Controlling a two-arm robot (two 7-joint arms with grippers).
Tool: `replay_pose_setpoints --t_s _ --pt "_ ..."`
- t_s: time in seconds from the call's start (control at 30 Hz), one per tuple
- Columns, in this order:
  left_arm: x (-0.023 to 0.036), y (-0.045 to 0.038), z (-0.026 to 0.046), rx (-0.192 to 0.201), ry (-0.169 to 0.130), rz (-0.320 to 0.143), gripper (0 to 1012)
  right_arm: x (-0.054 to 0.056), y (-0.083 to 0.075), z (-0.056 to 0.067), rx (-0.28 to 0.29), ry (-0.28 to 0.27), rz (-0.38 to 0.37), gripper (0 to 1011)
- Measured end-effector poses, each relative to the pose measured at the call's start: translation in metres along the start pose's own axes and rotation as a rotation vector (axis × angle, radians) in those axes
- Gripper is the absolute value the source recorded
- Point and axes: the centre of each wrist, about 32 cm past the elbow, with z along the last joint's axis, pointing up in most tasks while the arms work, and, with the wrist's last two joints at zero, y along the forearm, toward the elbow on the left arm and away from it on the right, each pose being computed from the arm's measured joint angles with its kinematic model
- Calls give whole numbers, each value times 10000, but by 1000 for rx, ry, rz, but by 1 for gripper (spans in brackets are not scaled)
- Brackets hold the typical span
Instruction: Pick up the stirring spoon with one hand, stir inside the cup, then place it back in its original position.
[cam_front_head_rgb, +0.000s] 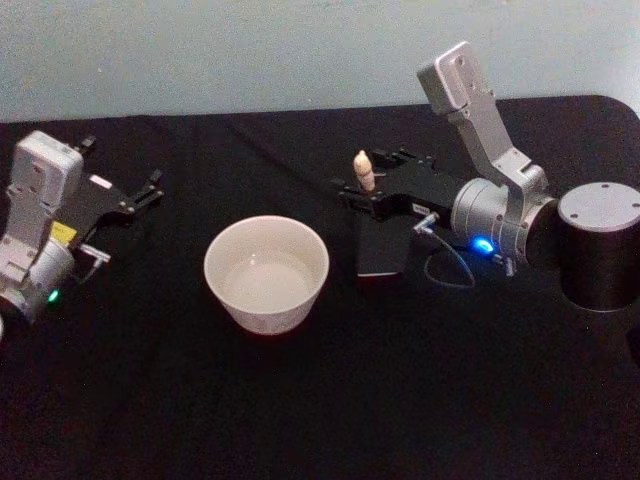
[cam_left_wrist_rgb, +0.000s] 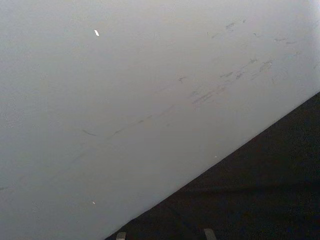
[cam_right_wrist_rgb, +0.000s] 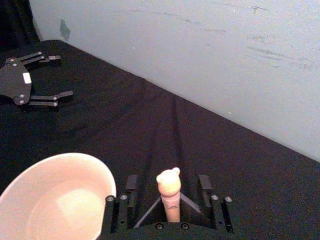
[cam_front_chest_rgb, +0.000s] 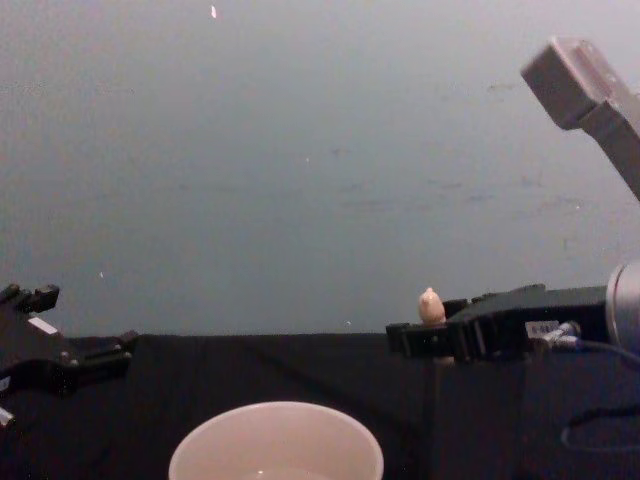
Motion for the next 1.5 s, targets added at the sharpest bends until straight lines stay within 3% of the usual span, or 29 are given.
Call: replay_pose_setpoints --t_s 0.6,1.17,1.5 --pt "0 0 0 0 0 0 1001 -1 -2 2 1 1 0 223" --pt "0 0 0 0 0 0 1001 5 -13 -5 7 4 -1 217" --pt "0 0 0 0 0 0 1001 48 -150 71 95 4 -11 216"
